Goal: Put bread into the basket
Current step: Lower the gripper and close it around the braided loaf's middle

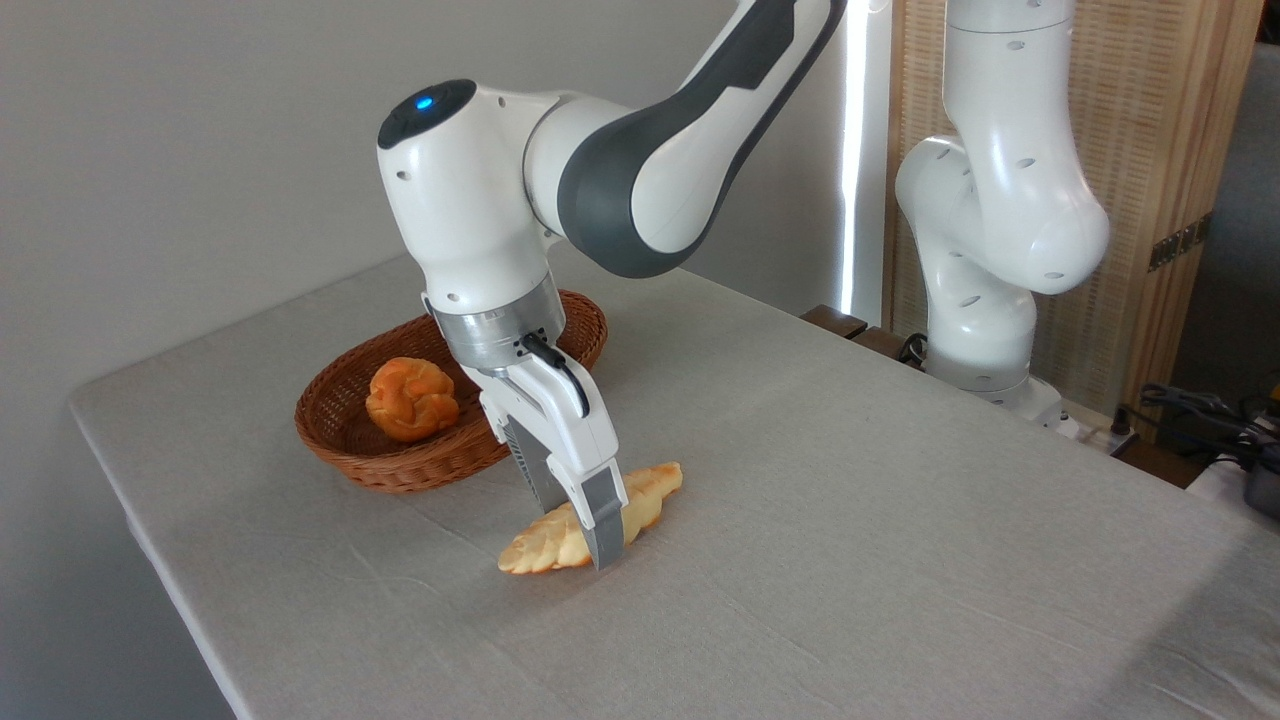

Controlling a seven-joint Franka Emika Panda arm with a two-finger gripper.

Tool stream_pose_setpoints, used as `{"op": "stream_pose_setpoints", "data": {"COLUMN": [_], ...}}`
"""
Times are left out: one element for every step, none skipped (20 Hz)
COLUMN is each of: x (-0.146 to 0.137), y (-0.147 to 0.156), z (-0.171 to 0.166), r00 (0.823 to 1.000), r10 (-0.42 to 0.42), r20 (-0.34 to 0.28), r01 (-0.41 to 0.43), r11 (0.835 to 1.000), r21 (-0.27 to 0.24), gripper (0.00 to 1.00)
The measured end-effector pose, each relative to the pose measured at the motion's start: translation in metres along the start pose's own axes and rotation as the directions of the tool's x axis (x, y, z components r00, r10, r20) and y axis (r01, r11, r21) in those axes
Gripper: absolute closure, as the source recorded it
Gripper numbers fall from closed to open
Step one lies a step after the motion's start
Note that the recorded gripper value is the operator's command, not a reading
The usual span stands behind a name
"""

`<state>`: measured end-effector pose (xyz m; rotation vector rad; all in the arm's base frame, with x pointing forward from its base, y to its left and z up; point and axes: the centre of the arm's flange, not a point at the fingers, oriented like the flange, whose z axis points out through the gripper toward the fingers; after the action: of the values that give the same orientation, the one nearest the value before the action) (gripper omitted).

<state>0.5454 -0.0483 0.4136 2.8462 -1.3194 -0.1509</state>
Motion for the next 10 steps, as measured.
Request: {"op": "stream_pose_setpoints", "data": {"x": [0.001, 0.0018, 0.0022, 0.0025, 0.003, 0.0033, 0.0034, 0.0034, 0.0036, 0.0037], "y": [0.0009, 0.0016, 0.0019, 0.0019, 0.0016, 0.0014, 0.0013, 0.0013, 0.0014, 0.0014], "z": [0.0021, 0.0034, 0.0038, 0.0036, 0.0032, 0.0029, 0.0028, 0.0027, 0.0027, 0.0027], "r00": [1.0, 1.0, 1.0, 1.0, 1.0, 1.0, 1.0, 1.0, 1.0, 1.0], "r10": [0.002, 0.004, 0.005, 0.005, 0.006, 0.006, 0.006, 0.006, 0.006, 0.007], "r20": [0.002, 0.003, 0.003, 0.001, -0.003, -0.005, -0.006, -0.007, -0.007, -0.007], "r01": [-0.002, -0.004, -0.005, -0.005, -0.006, -0.006, -0.006, -0.006, -0.006, -0.006], "r11": [1.0, 1.0, 1.0, 1.0, 1.0, 1.0, 1.0, 1.0, 1.0, 1.0], "r21": [-0.001, -0.001, -0.001, 0.001, 0.004, 0.007, 0.008, 0.008, 0.008, 0.009], "gripper": [0.33, 0.54, 0.67, 0.74, 0.75, 0.75, 0.75, 0.75, 0.75, 0.75]}}
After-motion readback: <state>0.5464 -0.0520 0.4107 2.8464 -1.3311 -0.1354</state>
